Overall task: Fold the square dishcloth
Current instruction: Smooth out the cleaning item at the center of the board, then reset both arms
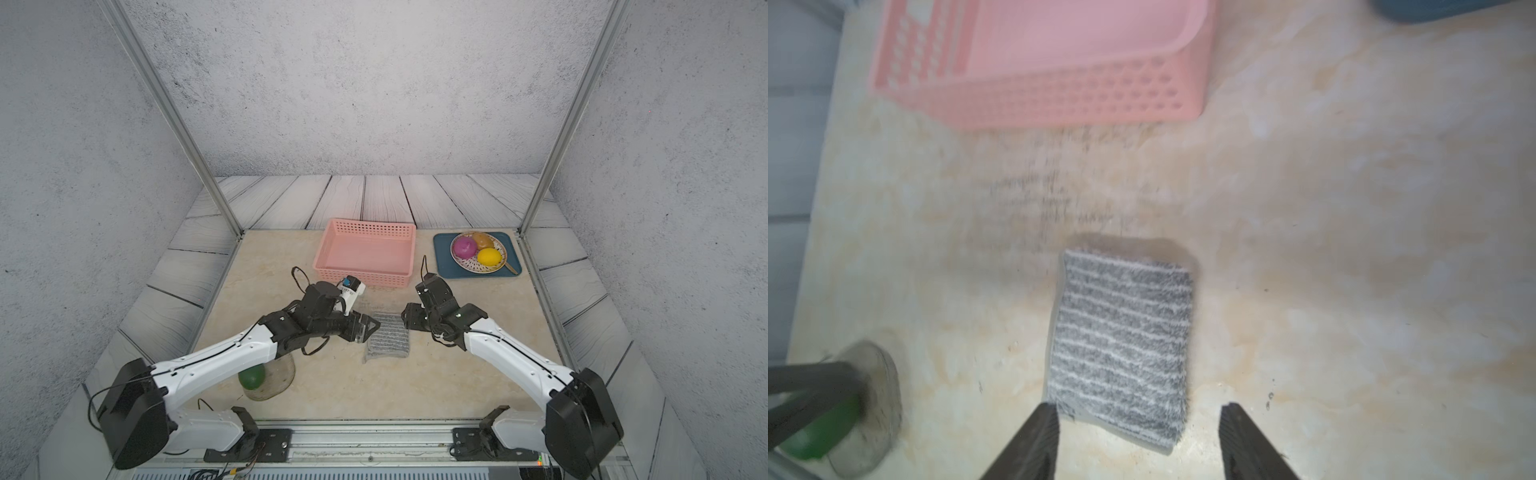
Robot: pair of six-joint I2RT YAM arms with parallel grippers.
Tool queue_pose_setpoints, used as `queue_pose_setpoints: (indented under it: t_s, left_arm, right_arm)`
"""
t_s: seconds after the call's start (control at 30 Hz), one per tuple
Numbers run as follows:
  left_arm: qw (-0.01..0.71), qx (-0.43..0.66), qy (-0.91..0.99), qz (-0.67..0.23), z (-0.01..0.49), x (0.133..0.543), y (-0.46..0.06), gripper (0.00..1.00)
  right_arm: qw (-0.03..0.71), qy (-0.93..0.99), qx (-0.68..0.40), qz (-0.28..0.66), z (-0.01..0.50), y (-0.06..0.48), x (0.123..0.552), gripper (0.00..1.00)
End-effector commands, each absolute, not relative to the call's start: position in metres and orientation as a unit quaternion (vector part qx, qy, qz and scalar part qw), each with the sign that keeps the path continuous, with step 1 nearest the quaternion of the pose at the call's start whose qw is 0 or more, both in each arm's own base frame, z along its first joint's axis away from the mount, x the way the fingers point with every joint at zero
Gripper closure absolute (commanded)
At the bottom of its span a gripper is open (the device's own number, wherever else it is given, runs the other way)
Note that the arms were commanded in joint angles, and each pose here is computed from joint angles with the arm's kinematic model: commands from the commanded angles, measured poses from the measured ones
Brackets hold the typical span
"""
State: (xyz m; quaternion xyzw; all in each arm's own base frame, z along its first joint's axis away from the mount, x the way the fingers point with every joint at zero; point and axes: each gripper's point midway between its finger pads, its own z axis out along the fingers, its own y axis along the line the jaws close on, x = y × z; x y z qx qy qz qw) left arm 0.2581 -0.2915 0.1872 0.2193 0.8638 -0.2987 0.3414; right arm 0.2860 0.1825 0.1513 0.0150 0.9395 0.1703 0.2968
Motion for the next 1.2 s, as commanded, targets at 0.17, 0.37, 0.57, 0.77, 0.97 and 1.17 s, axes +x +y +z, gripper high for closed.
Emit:
queue_pose_setpoints:
  t_s: [0.17,0.37,0.57,0.77,0.97,1.17]
  left_arm:
    - [0.465,0.067,0.870,-0.148,0.213,0.321,-0.166,0.00]
    - [0.489,-0.047,0.871,-0.002,0.194,0.343,-0.063,0.00]
    - [0.478,-0.118,0.870,0.034,0.163,0.352,0.005,0.00]
    - [0.466,-0.105,0.877,0.056,0.137,0.361,0.030,0.00]
    - [0.480,-0.058,0.874,0.056,0.124,0.377,0.028,0.00]
    - [0.510,-0.007,0.859,0.049,0.118,0.384,0.019,0.00]
  right_arm:
    - [0.402,0.912,0.086,-0.014,0.197,0.086,0.297,0.01]
    - [0.419,0.891,0.160,-0.068,0.204,0.036,0.310,0.01]
    - [0.463,0.862,0.173,-0.114,0.195,0.013,0.328,0.01]
    - [0.510,0.833,0.148,-0.157,0.174,0.003,0.342,0.01]
    - [0.537,0.819,0.114,-0.170,0.166,-0.004,0.357,0.01]
    - [0.553,0.810,0.115,-0.156,0.150,-0.021,0.367,0.01]
